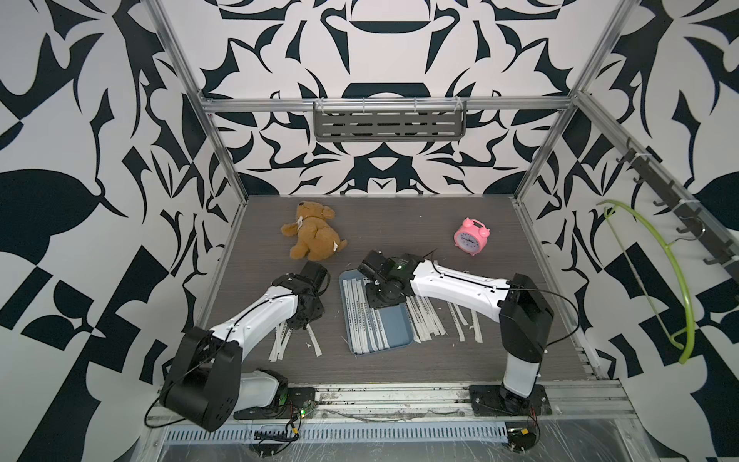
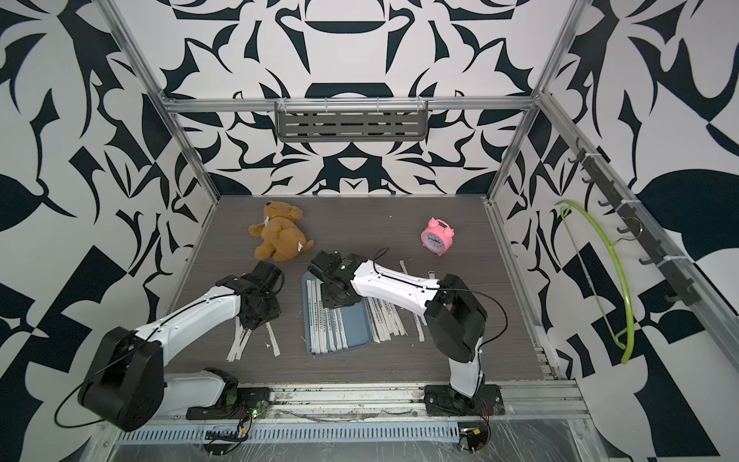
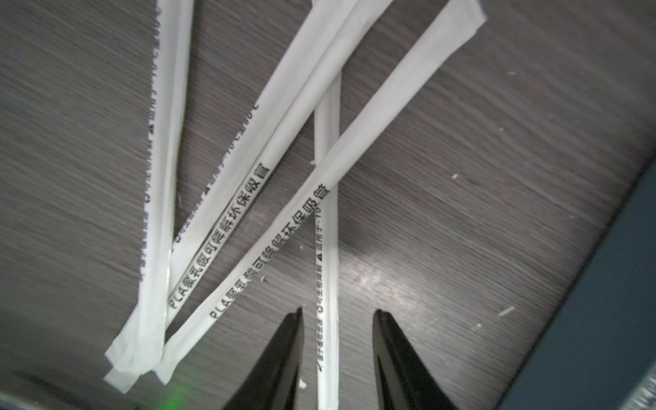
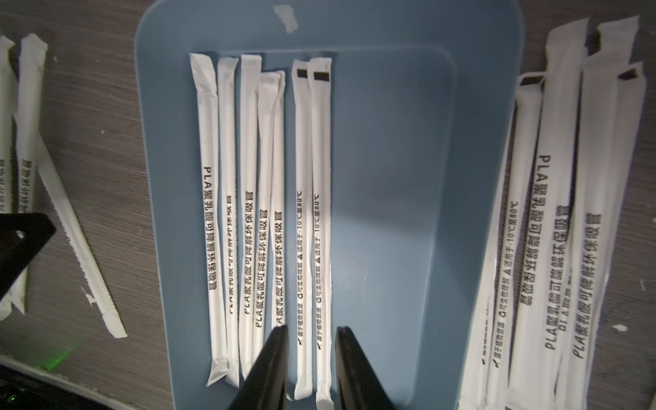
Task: Put the straws into the storage box
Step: Pick up the straw from the center of the board, then place the straw in the storage box.
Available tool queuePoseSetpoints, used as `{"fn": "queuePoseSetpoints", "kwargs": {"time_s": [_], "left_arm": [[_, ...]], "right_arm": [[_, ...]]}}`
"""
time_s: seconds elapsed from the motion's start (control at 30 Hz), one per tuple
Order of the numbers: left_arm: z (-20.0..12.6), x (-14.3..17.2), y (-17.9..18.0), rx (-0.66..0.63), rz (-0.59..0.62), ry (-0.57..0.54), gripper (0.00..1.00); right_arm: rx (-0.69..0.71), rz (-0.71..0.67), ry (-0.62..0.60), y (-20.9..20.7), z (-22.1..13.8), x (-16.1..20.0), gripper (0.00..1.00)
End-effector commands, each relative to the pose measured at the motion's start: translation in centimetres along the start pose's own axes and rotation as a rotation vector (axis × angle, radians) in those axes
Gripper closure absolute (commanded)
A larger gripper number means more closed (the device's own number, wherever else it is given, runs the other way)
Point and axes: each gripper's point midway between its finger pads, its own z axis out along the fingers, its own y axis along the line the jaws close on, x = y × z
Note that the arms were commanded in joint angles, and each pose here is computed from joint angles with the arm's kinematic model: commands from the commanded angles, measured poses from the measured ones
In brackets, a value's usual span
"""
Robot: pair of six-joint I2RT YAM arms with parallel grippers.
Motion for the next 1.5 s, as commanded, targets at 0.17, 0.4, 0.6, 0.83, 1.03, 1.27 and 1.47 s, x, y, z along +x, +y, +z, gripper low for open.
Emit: {"fn": "queuePoseSetpoints", "kwargs": {"time_s": [0.17, 0.4, 0.6, 0.83, 1.03, 1.27, 1.47], "left_arm": [[2.7, 0.3, -0.3, -0.031, 0.039, 0.035, 0.76], [1.8, 0.5, -2.3, 0.013, 0.101, 0.006, 0.94], [-1.6, 1.8, -6.5, 0.126, 0.229, 0.014, 0.95], [-3.5, 3.0, -9.1, 0.379, 0.221, 0.103, 0.95], [-7.1, 0.6, -10.0, 0.487, 0.251, -0.001, 0.94], [-9.2, -0.5, -12.6, 0.482, 0.319, -0.054, 0.94], [-7.7, 3.7, -17.6, 0.458, 0.323, -0.026, 0.94]], "right_arm": [[0.018, 0.007, -0.028, -1.3, -0.8, -0.2, 0.72], [0.016, 0.017, -0.037, -1.5, -0.9, -0.4, 0.73], [0.015, 0.019, -0.031, -1.7, -1.0, -0.5, 0.73], [0.012, 0.026, -0.039, -2.1, -1.4, -1.1, 0.73], [0.010, 0.021, -0.049, -2.1, -1.7, -1.4, 0.74], [0.015, 0.046, -0.068, -3.2, -2.4, -1.6, 0.74], [0.044, 0.120, -0.094, -7.2, -3.3, -2.1, 0.75]]}}
